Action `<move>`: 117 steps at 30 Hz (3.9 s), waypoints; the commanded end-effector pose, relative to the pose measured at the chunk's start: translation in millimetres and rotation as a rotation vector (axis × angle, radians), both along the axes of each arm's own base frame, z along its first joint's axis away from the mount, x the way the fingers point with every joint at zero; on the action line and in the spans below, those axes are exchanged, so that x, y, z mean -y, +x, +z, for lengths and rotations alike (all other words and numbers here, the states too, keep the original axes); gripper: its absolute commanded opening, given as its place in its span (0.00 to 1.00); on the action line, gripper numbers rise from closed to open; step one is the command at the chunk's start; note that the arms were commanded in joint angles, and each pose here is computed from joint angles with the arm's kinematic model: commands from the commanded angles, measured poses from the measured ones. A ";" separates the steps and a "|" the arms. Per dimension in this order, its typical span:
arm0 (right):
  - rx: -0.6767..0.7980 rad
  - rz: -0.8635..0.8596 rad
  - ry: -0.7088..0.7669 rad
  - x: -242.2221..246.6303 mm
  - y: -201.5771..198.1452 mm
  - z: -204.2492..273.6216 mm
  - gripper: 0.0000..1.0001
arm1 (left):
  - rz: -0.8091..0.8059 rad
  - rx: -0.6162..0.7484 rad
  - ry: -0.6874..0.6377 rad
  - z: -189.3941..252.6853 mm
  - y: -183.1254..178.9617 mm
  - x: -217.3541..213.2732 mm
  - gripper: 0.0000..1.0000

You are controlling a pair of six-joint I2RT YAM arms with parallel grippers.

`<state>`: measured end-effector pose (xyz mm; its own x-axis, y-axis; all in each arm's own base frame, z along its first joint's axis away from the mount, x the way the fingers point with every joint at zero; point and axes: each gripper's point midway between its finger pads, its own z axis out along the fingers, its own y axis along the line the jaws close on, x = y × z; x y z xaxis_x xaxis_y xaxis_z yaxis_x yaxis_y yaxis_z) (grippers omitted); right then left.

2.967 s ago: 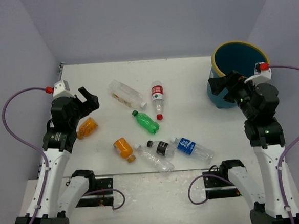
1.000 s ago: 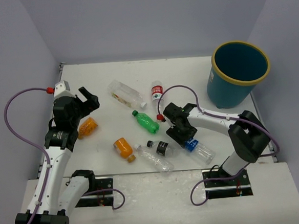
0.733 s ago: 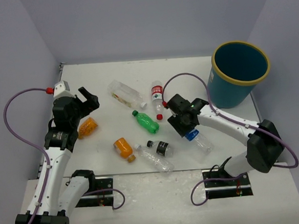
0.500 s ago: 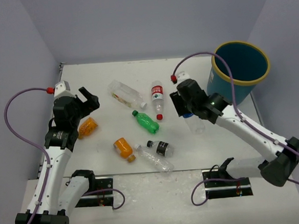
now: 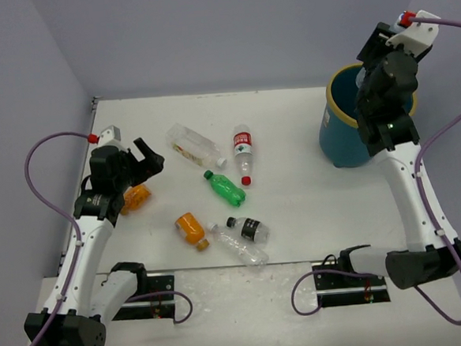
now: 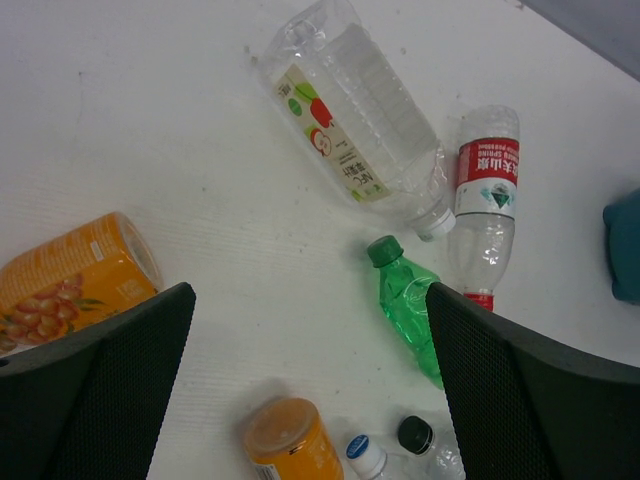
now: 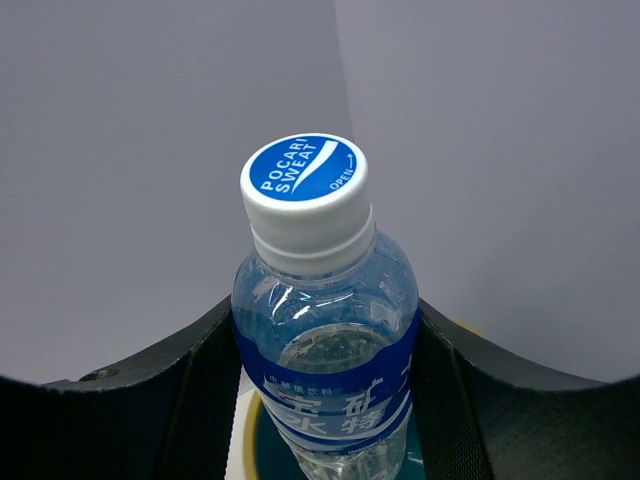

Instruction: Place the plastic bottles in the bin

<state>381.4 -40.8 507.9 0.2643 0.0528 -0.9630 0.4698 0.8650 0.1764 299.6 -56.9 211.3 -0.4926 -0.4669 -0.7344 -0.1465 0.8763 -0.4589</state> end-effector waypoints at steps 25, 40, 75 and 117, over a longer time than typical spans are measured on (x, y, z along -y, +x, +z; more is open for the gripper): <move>-0.117 0.667 0.196 -90.3 -34.4 -43.8 0.99 | -0.017 -0.185 0.012 -53.3 -25.2 -0.9 1.00; -0.715 0.782 0.230 -257.3 23.9 -263.8 0.99 | 0.057 -0.223 0.034 -62.6 -24.3 -12.2 1.00; -1.084 0.704 0.430 -311.5 52.3 -444.2 0.27 | 0.167 -0.134 0.055 -37.6 -47.9 -32.2 1.00; -0.350 -0.335 -0.009 41.8 38.5 -93.3 0.99 | 0.185 -0.145 0.080 -41.0 -45.9 -37.3 1.00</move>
